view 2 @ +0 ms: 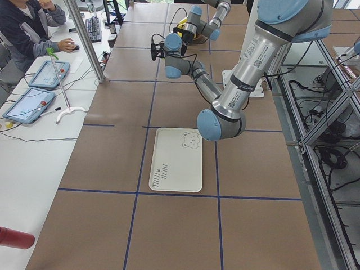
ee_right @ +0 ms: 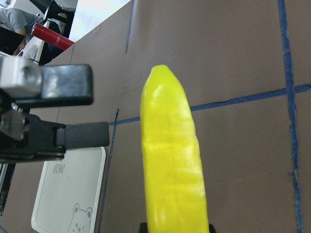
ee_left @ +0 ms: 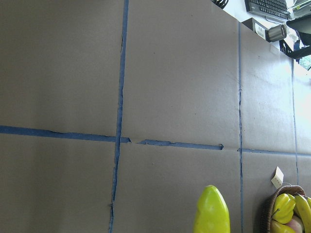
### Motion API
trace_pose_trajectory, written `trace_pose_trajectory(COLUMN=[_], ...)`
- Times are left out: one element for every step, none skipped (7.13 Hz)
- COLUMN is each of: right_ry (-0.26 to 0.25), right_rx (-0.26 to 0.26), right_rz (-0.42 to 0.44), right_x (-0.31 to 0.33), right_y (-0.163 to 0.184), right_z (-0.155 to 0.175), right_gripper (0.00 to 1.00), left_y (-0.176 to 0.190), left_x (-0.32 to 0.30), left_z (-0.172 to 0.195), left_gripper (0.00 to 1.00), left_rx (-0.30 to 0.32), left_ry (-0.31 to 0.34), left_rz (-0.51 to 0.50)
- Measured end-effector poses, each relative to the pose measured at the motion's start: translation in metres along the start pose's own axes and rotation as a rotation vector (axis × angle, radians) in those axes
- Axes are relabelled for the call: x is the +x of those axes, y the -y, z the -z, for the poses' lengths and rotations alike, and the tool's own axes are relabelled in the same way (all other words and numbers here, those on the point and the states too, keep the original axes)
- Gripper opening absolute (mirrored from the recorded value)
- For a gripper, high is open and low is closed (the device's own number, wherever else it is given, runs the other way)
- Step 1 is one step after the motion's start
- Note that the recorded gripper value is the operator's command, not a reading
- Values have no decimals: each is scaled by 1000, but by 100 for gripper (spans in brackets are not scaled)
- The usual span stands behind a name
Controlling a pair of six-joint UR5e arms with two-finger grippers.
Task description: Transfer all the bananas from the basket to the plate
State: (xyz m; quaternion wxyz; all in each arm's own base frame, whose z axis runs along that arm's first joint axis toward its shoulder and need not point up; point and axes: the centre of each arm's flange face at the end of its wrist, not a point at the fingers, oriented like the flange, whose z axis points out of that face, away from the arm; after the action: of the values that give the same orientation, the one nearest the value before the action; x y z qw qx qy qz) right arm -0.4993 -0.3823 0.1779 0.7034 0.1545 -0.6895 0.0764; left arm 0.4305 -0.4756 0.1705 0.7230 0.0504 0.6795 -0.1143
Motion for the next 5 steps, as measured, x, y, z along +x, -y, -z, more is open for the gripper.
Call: trace_pose_trajectory(right_ry=[8, 13, 14, 15, 16], right_rx=[2, 5, 7, 7, 7], right_rz=[0, 1, 1, 1, 1], right_x=[-6, -10, -11, -12, -12], right_y=[-1, -1, -1, -2, -2], right_z=[-1, -2, -3, -3, -3], right_gripper=[12, 12, 12, 12, 12], left_y=[-9, -15, -20, -23, -23], left_x=[1, 1, 1, 1, 1], left_z=[-8, -13, -16, -18, -18], left_gripper=[98, 81, 67, 62, 60], left_rx=[3, 0, -6, -9, -10], left_ry=[-1, -1, -1, -1, -1], left_rz=[8, 16, 20, 21, 21])
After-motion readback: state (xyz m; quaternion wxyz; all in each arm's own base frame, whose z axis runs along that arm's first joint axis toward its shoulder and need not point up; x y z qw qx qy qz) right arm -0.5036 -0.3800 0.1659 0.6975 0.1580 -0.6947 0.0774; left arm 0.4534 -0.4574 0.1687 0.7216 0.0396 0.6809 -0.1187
